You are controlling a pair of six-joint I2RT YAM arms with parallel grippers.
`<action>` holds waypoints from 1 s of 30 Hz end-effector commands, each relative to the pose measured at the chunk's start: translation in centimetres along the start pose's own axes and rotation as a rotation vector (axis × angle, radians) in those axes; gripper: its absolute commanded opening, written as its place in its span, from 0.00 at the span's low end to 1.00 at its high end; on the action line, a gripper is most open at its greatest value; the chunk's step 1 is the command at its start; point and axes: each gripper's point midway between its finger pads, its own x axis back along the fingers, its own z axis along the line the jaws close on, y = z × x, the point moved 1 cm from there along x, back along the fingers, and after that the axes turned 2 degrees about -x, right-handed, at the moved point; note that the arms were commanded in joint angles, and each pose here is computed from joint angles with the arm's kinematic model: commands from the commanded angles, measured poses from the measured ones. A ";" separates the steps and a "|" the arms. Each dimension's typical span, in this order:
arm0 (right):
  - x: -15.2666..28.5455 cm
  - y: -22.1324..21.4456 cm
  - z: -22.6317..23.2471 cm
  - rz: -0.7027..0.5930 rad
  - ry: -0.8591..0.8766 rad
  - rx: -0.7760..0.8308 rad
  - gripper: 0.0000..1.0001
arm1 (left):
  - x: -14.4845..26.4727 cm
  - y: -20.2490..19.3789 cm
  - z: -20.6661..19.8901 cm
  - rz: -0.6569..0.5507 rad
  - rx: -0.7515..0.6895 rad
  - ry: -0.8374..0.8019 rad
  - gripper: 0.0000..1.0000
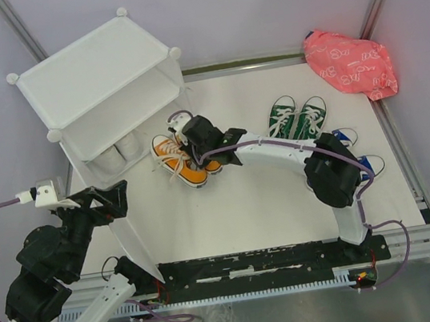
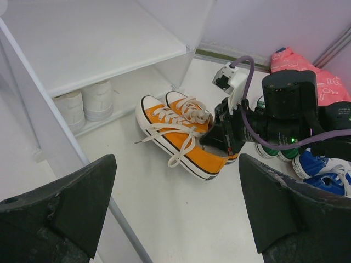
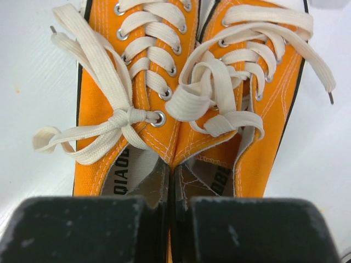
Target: Place and organize the shoes in the shoe cabinet
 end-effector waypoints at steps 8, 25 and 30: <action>2.5 13.5 0.8 -0.448 -0.002 0.098 0.02 | -0.1 -3.5 1.4 0.126 -0.054 0.059 0.99; -7.6 21.1 -6.7 -0.640 -0.032 -0.063 0.02 | -1.3 -4.5 1.1 0.173 -0.093 0.078 0.99; -7.7 21.0 -7.4 -0.680 -0.041 -0.112 0.02 | -1.6 -4.5 1.1 0.175 -0.101 0.084 0.99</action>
